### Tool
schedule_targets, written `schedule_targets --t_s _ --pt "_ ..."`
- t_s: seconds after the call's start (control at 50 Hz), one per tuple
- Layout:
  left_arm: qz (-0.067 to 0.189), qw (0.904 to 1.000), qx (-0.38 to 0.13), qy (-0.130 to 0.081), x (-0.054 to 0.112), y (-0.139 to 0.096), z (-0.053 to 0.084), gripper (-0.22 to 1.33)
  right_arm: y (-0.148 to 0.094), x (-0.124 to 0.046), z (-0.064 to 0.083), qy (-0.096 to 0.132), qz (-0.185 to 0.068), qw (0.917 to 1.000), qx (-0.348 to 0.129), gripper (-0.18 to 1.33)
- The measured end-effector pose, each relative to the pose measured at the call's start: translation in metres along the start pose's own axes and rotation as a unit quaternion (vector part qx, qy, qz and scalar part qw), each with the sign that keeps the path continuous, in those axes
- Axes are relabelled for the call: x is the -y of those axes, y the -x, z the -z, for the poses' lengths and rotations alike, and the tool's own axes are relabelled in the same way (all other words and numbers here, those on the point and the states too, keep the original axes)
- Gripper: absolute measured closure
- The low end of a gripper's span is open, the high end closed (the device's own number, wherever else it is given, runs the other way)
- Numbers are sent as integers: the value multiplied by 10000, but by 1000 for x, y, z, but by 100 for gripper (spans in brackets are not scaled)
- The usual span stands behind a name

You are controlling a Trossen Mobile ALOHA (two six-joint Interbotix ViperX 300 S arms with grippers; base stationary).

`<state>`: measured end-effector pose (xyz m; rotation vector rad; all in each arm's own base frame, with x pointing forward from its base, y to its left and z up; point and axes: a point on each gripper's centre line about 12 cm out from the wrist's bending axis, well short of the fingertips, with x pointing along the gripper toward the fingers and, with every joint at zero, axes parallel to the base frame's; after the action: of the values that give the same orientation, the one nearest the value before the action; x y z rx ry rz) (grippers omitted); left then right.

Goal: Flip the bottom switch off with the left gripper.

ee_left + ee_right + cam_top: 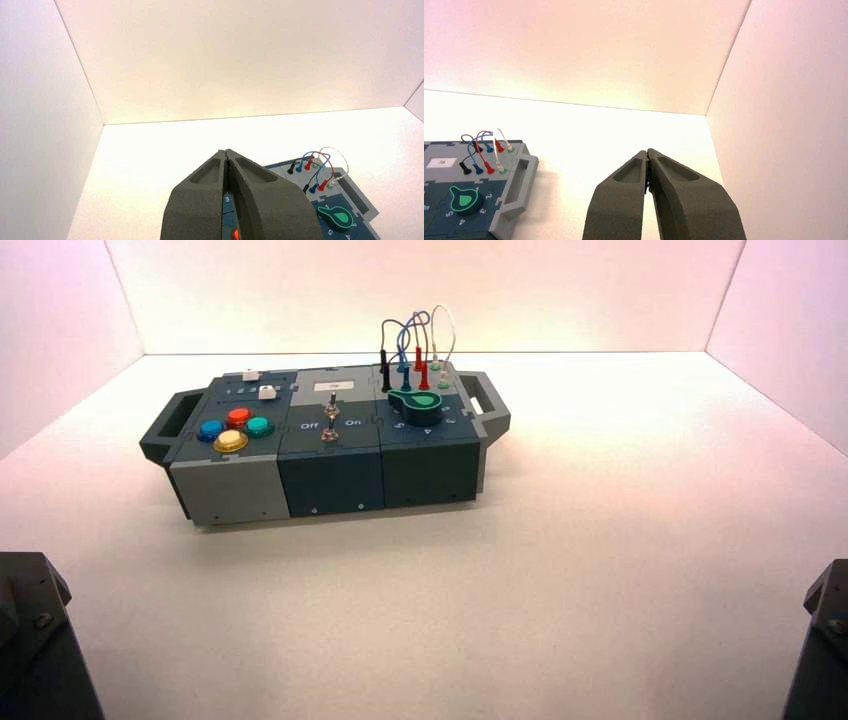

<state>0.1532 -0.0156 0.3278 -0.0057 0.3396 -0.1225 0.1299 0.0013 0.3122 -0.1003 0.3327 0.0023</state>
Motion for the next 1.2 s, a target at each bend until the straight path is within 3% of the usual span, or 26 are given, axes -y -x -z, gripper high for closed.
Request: schedule_targets --t_s 0.44,0.66,0.84,0.96,1.2 --pt "61 9999 -115 -16 2 0 3 128 3 0 0 -89 -38 9999 34 129" --pt "412 9964 -735 -116 13 -21 14 128 1 -4 6 -236 -166 9996 -56 129" --pt "878 9790 -1811 -322 33 -59 37 128 -11 -10 20 -384 -314 9979 -426 129" --pt "1229 9596 -2471 -550 53 -82 54 128 -22 -16 30 -434 -431 9952 -764 129" --pt "1647 9411 -2823 -864 83 -98 61 128 -36 -33 39 -570 -912 9861 -1265 129"
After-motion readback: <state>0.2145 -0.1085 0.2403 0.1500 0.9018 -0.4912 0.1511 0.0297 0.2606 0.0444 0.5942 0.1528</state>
